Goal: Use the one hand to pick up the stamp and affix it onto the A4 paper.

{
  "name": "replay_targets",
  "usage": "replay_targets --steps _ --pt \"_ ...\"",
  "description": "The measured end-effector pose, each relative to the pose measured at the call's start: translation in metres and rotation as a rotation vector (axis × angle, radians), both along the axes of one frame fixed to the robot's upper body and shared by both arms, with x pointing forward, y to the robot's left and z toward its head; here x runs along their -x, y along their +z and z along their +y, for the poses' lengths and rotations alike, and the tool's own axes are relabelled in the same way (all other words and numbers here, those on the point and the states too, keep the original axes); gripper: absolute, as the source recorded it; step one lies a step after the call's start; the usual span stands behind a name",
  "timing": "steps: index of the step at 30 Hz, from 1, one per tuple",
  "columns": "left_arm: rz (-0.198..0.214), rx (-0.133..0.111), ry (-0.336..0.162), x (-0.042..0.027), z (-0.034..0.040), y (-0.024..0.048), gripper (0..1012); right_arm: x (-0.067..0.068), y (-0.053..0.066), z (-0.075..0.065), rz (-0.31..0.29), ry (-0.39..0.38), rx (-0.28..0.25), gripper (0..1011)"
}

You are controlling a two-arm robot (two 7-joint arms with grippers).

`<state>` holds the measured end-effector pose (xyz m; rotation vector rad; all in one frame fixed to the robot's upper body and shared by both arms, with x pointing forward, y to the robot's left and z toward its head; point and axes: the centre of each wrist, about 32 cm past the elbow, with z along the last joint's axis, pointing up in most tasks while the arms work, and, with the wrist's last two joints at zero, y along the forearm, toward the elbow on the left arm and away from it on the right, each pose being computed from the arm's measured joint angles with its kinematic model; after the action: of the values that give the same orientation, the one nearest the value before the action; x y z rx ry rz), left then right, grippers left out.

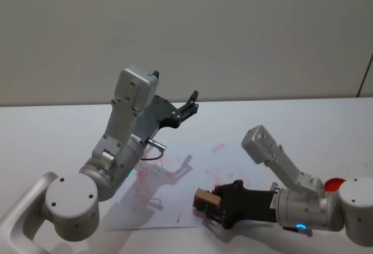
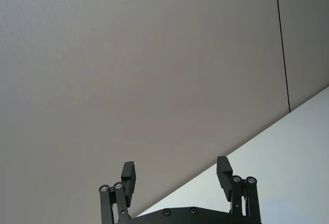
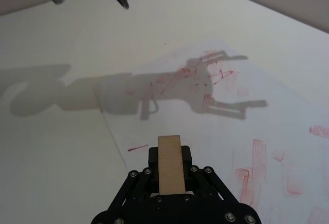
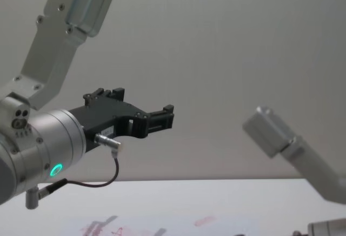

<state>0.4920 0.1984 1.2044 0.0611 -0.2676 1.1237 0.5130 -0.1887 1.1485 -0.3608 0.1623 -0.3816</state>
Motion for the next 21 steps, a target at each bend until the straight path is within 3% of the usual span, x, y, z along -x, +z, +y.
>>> replay_targets --steps 9,21 --pt "0.0 0.0 0.0 0.0 0.0 0.0 1001 -0.0052 -0.0039 0.0004 0.008 0.034 0.073 220" --pt "0.0 0.0 0.0 0.0 0.0 0.0 1001 -0.0081 -0.0072 0.0001 0.013 0.043 0.1 220"
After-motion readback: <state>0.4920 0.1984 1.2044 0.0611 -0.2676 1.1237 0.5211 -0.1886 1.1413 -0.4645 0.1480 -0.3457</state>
